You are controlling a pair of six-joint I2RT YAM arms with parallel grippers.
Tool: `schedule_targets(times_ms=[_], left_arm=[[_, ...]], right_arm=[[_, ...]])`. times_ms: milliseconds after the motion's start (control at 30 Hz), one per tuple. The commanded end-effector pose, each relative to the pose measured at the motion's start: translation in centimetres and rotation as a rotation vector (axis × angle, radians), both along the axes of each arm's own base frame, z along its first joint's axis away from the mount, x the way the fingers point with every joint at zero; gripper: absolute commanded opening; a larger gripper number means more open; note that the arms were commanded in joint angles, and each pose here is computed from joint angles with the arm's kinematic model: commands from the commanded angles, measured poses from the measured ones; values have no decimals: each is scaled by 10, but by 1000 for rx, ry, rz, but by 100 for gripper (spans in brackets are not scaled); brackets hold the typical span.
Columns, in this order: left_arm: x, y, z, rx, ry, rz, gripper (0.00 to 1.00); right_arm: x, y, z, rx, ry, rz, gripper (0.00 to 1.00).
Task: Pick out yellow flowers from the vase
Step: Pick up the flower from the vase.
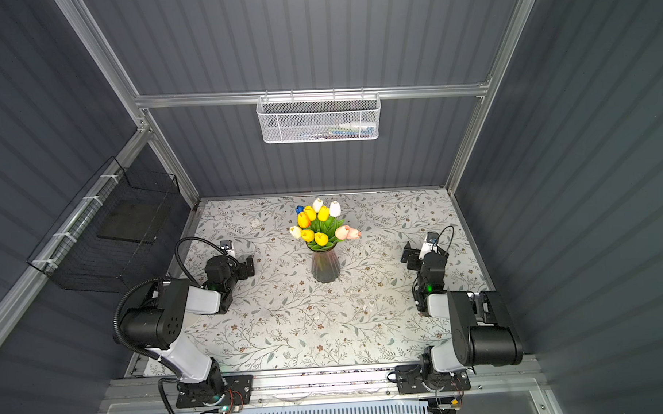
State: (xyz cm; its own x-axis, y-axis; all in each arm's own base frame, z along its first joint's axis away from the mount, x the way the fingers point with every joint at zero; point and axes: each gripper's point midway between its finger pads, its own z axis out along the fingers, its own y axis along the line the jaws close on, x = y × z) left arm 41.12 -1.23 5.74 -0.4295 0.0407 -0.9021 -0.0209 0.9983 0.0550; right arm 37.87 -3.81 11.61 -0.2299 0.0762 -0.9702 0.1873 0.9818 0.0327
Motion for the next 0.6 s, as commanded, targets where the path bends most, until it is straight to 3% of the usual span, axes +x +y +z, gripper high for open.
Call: schedule_targets(times_ms=[0,467,567], left_arm=[[8,4,5,17,-23,12,100],[7,5,6,18,-29,16,100],[4,11,20,20,-71,49,100]], right_arm=[[4,0,5,8,-19,1,99],[3,-1,7,6,-30,-2,99],[-7,-5,19,10,-69,-32,99]])
